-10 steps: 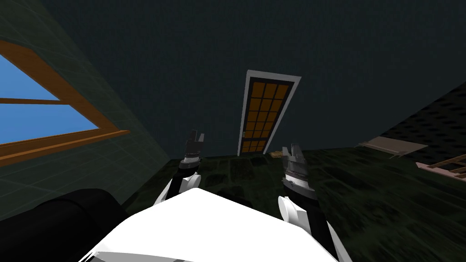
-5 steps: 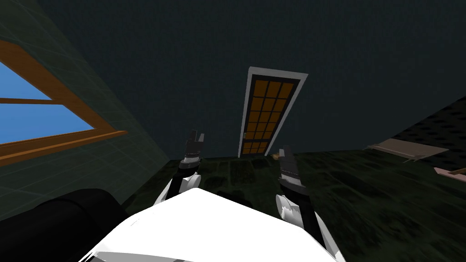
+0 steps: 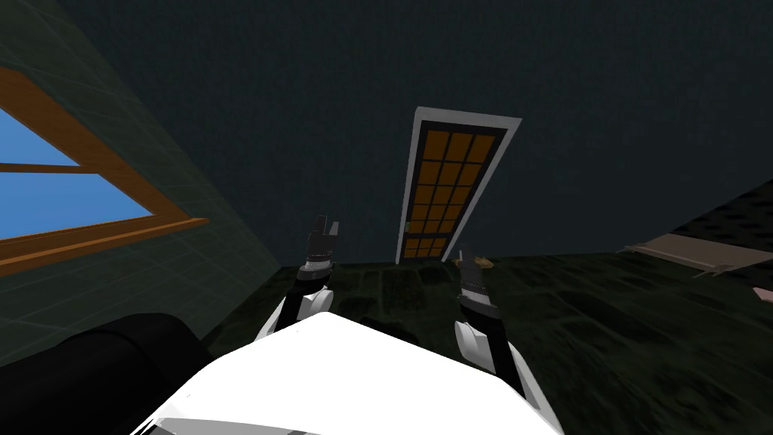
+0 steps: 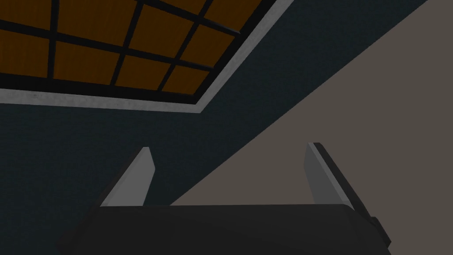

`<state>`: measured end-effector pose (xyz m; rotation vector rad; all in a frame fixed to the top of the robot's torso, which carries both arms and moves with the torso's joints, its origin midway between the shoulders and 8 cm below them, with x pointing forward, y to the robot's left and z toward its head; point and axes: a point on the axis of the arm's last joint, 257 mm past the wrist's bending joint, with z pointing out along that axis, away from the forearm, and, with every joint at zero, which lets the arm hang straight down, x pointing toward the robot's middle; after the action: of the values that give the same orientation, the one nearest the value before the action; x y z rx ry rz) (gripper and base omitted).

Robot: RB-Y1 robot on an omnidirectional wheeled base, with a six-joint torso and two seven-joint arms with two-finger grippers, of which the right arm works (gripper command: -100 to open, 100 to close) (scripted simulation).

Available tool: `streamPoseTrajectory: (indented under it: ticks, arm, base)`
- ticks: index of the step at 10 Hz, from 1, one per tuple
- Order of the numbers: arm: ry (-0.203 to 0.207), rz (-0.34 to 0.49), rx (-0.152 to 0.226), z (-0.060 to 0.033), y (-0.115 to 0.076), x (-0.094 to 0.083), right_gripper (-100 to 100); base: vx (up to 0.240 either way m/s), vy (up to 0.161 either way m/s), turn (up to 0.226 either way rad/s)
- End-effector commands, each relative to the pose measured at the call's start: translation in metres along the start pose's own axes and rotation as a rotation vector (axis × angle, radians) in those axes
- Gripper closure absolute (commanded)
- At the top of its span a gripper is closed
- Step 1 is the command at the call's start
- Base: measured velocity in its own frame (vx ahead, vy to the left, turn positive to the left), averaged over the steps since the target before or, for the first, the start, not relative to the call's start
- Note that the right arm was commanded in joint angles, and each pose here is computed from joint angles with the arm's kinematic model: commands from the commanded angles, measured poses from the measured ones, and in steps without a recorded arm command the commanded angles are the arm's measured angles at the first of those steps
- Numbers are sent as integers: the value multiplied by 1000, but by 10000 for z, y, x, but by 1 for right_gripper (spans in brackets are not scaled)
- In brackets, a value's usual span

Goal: Pull the door open

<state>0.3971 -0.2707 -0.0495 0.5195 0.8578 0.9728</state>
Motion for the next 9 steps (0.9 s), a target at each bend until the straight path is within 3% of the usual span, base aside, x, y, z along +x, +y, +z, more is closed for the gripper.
streamPoseTrajectory:
  ticks: [1, 9]
  arm:
    - [14, -39, 14, -21, -119, 58, -100]
    - [94, -229, 83, -176, -750, 352, -100]
  base:
    - [109, 1, 40]
    - [99, 8, 41]
